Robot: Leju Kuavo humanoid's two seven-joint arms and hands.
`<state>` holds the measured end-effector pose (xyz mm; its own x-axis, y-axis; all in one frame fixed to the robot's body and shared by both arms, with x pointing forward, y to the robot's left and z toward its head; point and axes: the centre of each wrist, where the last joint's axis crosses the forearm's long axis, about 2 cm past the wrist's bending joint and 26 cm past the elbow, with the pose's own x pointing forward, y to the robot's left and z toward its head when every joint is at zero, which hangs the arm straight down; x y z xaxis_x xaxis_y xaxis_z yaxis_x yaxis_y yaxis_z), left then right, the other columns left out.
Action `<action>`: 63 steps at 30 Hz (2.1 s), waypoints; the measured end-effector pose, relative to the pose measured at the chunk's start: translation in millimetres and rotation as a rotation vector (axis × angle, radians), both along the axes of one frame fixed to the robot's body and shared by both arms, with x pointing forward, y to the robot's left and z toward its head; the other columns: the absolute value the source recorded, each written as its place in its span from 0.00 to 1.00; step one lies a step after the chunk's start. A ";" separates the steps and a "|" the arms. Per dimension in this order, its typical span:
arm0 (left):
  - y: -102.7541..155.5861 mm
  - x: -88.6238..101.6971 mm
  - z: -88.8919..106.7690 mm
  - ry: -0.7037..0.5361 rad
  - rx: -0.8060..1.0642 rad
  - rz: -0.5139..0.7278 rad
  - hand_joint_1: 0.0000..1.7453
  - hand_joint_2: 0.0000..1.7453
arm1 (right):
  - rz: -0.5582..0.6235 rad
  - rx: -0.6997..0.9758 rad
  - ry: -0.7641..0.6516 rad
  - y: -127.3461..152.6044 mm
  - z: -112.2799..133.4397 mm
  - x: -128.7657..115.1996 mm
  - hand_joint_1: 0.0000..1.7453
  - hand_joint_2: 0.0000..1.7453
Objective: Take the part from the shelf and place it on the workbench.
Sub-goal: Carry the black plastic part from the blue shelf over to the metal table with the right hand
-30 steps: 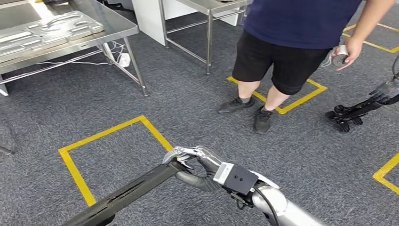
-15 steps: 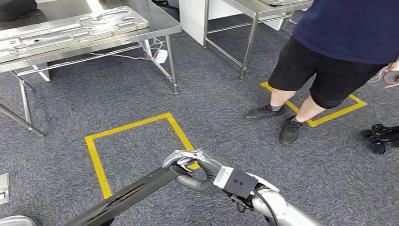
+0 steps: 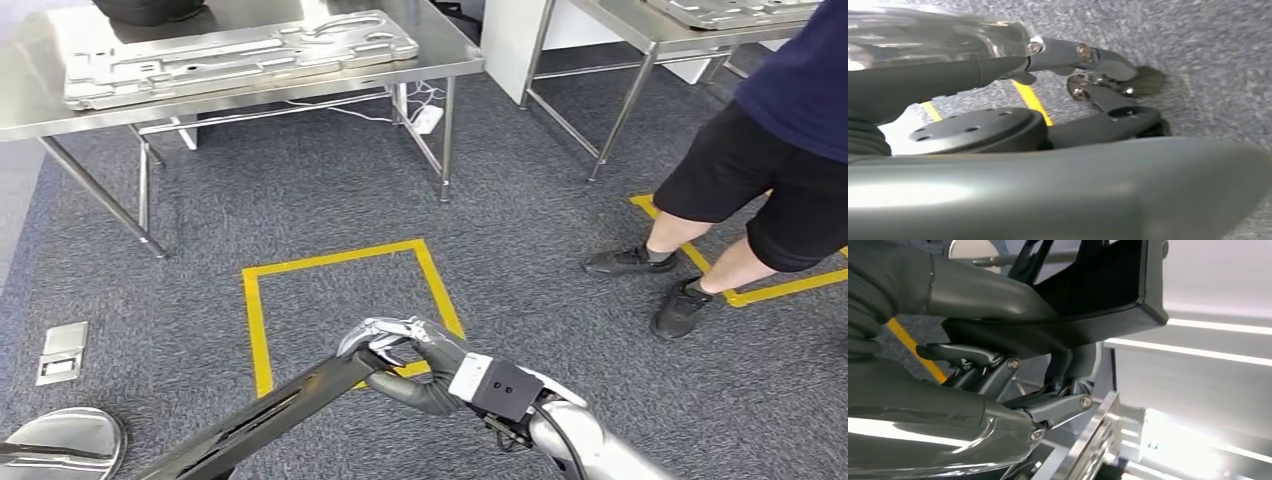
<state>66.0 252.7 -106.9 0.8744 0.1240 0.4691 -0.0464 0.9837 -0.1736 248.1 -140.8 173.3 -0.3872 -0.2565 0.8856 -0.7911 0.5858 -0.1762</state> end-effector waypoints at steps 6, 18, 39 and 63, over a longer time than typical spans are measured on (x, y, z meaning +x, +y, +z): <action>0.6 1.8 0.3 -0.008 -0.003 0.000 0.00 1.00 | 0.005 0.005 -0.006 1.4 1.9 0.3 1.00 1.00; 2.1 4.2 0.6 -0.034 -0.014 -0.010 0.00 1.00 | 0.016 0.004 -0.007 1.7 1.0 -1.0 1.00 1.00; 7.2 5.6 0.5 -0.055 -0.008 -0.016 0.00 1.00 | 0.023 0.021 -0.004 4.0 -0.4 -5.9 1.00 1.00; 5.1 2.8 0.1 -0.056 -0.007 -0.014 0.00 1.00 | 0.023 0.029 0.002 5.9 -1.0 -7.6 1.00 1.00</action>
<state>68.8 257.8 -106.8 0.8485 0.1155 0.5164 -0.0225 0.9829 -0.1828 240.6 -134.9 172.3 -0.3790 -0.2911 0.8784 -0.8047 0.5724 -0.1576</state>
